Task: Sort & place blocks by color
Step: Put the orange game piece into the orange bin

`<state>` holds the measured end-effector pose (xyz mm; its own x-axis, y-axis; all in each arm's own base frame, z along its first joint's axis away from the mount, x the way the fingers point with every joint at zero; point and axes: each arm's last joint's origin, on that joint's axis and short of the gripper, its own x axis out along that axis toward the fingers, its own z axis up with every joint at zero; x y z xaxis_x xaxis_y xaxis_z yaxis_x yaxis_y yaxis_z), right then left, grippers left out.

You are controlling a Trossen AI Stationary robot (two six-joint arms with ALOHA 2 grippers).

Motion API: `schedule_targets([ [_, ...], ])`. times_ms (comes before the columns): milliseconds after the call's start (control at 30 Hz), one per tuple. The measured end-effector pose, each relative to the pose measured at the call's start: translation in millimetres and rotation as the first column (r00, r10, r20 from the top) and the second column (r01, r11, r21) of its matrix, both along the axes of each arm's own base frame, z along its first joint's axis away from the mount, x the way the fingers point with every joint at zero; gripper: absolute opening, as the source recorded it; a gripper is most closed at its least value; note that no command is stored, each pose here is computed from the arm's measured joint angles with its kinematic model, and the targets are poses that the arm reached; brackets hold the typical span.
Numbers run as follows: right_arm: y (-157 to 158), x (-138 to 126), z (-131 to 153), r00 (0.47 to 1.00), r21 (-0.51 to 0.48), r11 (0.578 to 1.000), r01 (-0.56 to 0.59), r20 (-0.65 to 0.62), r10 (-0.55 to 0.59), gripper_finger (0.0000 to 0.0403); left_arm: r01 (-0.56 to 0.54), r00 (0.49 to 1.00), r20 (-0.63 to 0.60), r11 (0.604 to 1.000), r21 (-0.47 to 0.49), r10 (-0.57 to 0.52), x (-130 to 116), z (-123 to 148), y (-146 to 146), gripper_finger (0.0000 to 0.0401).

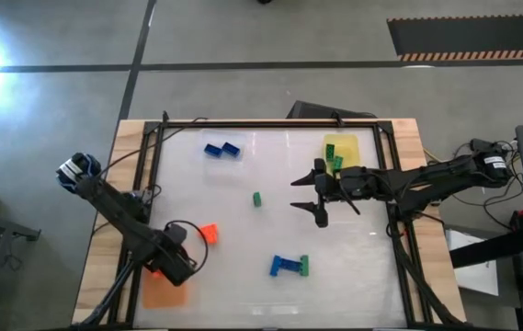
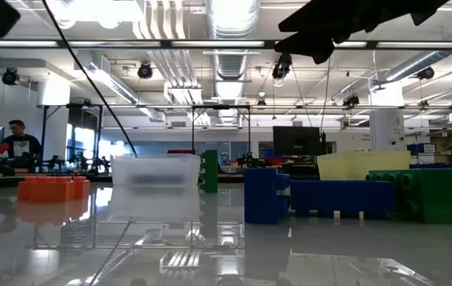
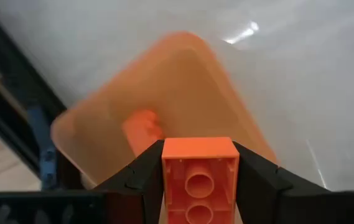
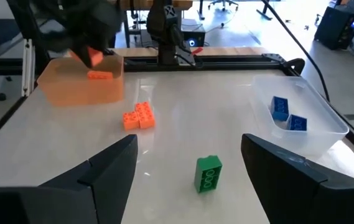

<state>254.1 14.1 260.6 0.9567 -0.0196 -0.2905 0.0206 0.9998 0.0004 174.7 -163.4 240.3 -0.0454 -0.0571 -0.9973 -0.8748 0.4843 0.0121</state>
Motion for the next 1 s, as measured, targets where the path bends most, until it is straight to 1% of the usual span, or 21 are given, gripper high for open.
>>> schedule_targets([
  [133,0,0,0,1.000,0.013,1.000,0.003,0.000,-0.003,0.0274,-0.045,0.998,-0.035,0.998,0.035,0.046,-5,-15,5,0.0137],
  [300,0,0,0,1.000,0.025,1.000,0.007,-0.003,-0.007,0.0272,-0.067,0.998,-0.008,0.998,0.009,0.067,-4,-27,4,0.0137],
  [400,0,0,0,1.000,0.025,1.000,0.007,0.004,-0.007,0.0274,-0.071,0.997,0.001,0.997,0.008,0.071,-3,-31,3,0.0137],
  [600,0,0,0,1.000,0.016,1.000,0.004,0.005,-0.004,0.0274,-0.069,0.998,-0.006,0.997,0.037,0.069,-6,-38,7,0.0137],
  [1000,0,0,0,1.000,0.008,1.000,0.002,0.001,-0.002,0.0276,-0.070,0.998,-0.003,0.997,0.033,0.070,-6,-39,7,0.0137],
])
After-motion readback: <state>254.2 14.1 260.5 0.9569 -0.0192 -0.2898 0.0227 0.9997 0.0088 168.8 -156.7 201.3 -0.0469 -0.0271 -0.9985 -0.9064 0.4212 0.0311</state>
